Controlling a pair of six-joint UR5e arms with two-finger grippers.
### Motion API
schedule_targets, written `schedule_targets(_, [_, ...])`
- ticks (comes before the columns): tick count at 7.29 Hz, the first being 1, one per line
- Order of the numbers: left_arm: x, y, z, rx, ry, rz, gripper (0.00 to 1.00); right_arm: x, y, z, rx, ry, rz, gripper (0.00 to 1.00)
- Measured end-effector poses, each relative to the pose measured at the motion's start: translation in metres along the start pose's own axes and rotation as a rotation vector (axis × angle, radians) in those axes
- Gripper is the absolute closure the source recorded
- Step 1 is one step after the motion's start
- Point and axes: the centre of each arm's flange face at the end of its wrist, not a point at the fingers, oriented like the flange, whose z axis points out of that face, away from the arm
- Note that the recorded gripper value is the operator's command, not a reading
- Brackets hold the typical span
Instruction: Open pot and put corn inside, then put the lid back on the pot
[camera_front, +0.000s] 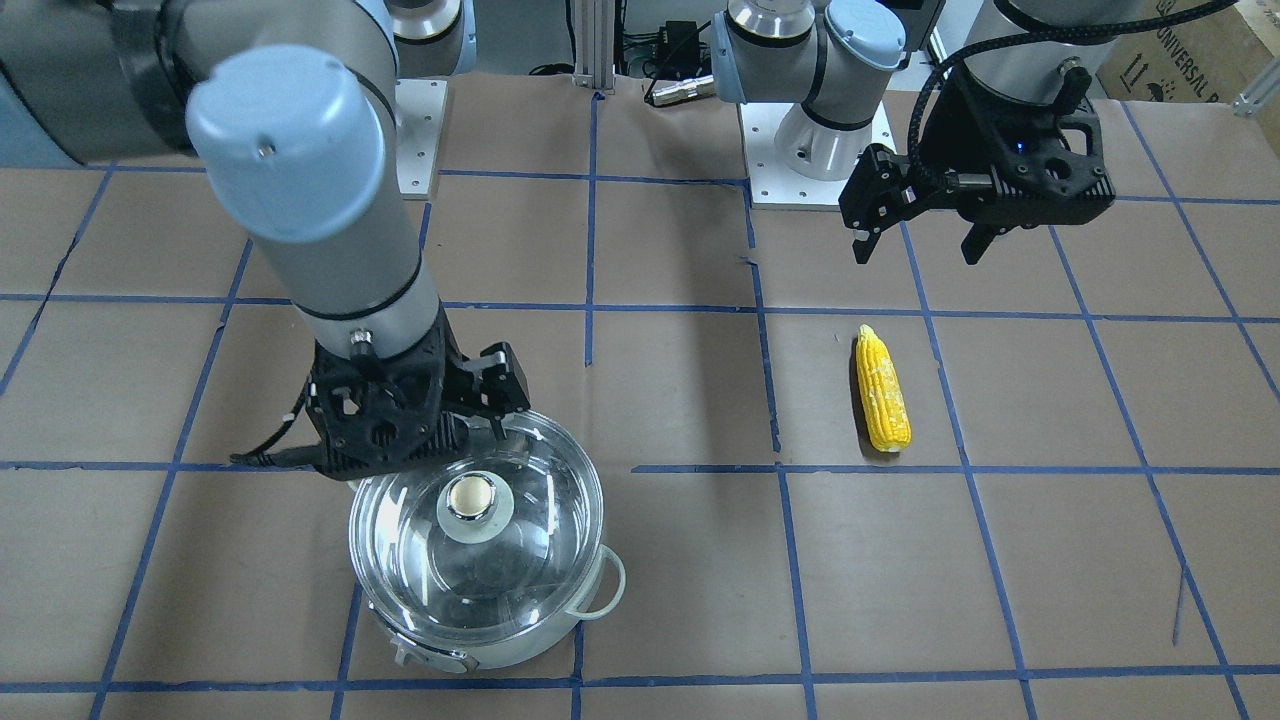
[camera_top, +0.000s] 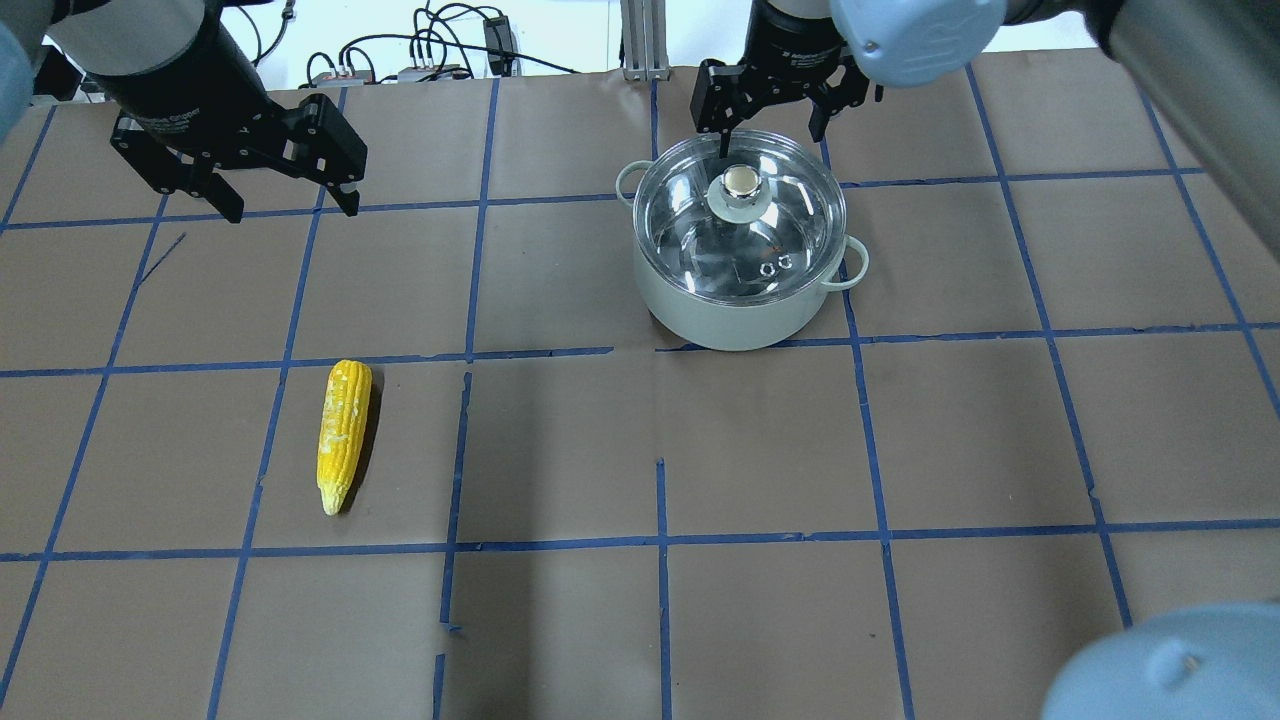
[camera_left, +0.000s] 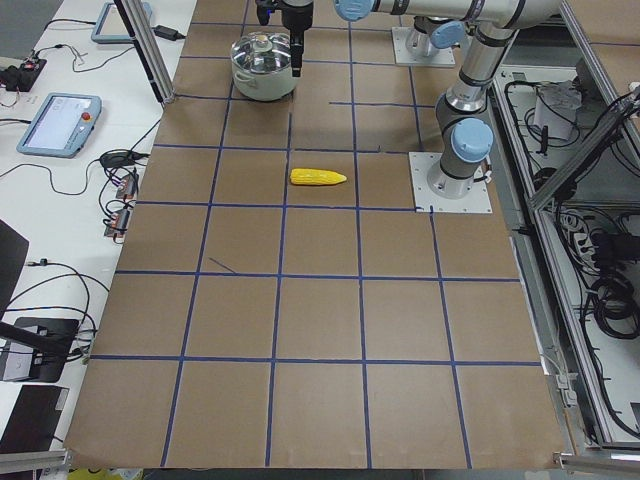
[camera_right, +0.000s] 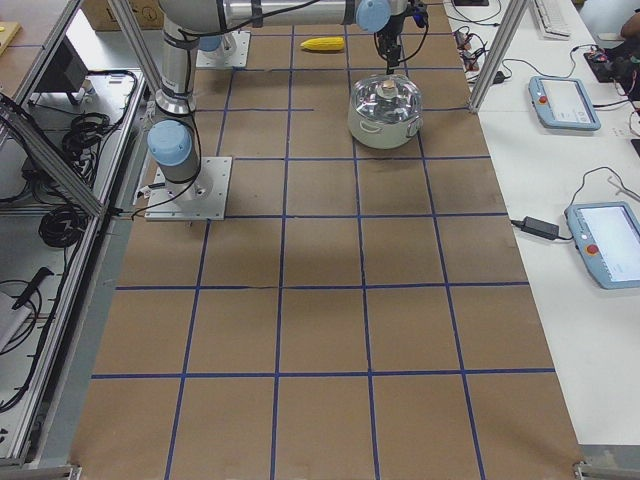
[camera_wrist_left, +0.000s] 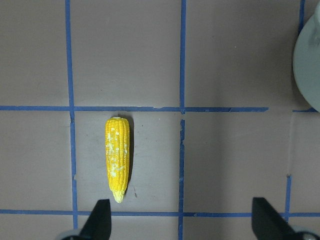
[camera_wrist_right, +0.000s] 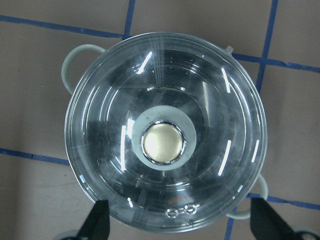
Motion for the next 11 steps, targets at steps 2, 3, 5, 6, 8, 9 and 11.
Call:
schedule_targets(2, [0.0, 0.0, 0.0, 0.001, 0.001, 0.0, 0.0, -0.004, -0.024, 0.038, -0.006, 0.005, -0.005, 0.02])
schedule_targets(3, [0.0, 0.0, 0.0, 0.0, 0.001, -0.001, 0.0, -0.004, -0.031, 0.053, -0.009, 0.007, -0.008, 0.03])
schedule_targets(5, [0.0, 0.0, 0.0, 0.0, 0.001, -0.001, 0.0, -0.002, -0.036, 0.069, -0.017, 0.011, -0.007, 0.09])
schedule_targets(6, [0.0, 0.0, 0.0, 0.0, 0.002, -0.001, 0.0, -0.002, -0.036, 0.073, -0.022, 0.011, -0.004, 0.18])
schedule_targets(8, [0.0, 0.001, 0.001, -0.001, 0.003, -0.001, 0.0, -0.003, -0.034, 0.077, -0.031, 0.014, -0.002, 0.34])
schedule_targets(9, [0.0, 0.001, 0.001, -0.002, 0.002, -0.001, 0.0, -0.004, -0.033, 0.079, -0.037, 0.015, -0.003, 0.38])
schedule_targets(11, [0.0, 0.001, 0.002, -0.003, 0.003, -0.001, 0.0, -0.004, -0.031, 0.079, -0.047, 0.021, -0.001, 0.53])
